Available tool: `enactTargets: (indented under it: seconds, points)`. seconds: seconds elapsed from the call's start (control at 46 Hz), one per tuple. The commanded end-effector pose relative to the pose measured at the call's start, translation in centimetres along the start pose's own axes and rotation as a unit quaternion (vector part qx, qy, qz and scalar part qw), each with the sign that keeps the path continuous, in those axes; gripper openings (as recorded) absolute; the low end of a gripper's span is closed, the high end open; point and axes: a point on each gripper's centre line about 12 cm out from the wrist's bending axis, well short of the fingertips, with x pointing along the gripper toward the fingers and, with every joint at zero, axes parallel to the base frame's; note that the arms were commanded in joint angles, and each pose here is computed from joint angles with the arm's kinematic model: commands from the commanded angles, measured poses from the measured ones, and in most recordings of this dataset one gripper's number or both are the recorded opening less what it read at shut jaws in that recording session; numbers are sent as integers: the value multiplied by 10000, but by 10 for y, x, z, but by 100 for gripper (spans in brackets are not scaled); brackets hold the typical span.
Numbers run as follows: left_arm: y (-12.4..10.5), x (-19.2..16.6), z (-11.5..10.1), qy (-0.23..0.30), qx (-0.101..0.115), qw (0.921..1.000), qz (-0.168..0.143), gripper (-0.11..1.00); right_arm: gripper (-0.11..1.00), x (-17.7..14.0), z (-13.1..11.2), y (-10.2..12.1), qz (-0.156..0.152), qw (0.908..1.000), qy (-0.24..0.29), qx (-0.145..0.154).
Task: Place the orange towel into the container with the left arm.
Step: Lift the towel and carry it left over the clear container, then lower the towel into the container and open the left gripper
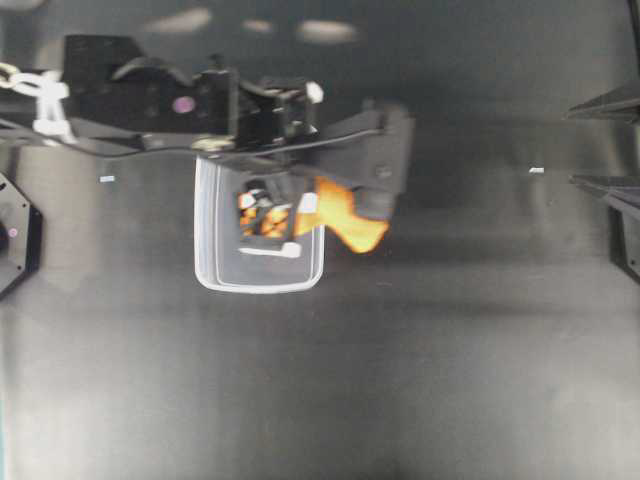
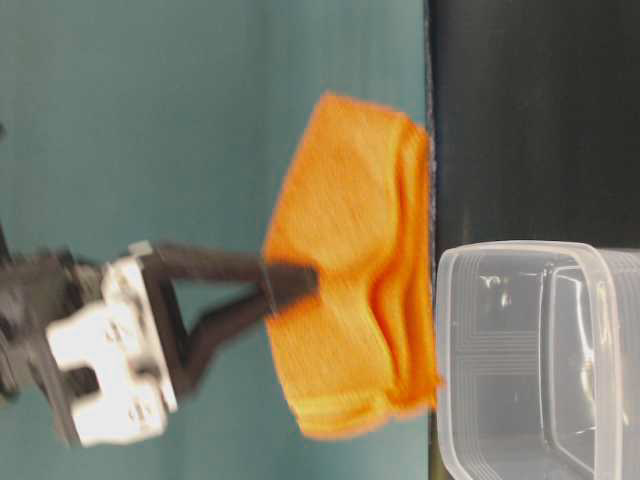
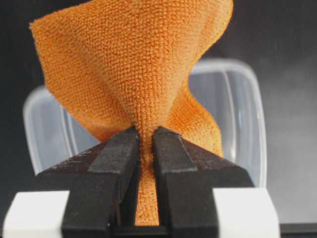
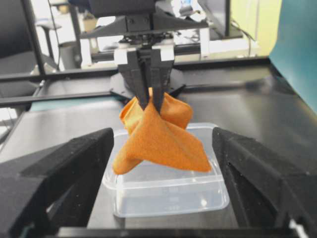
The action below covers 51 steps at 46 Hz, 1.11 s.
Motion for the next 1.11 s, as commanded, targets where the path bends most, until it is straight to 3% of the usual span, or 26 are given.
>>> enactTargets:
  seconds: [0.0,0.239,0.391,0.891,0.956,1.086]
  points:
    - [1,-14,-14,-131,-38,9999,48,5,78,1,7,0,-6,10000,-77,39]
    - [6,-11,-41,-210,-148,9996,102,5,78,1,6,0,-6,10000,-69,46]
    - [8,-9,-43,-511,-167,9984,155,5,78,1,7,0,-6,10000,-69,46]
    - [12,0,-60,-426,-262,9986,179,7,78,1,7,0,-5,10000,-85,46]
    - [12,3,-62,-418,-290,9985,178,17,78,0,8,0,-5,9999,-100,46]
    - [13,5,-60,-529,-263,9980,205,56,78,-1,9,0,-3,9999,-131,46]
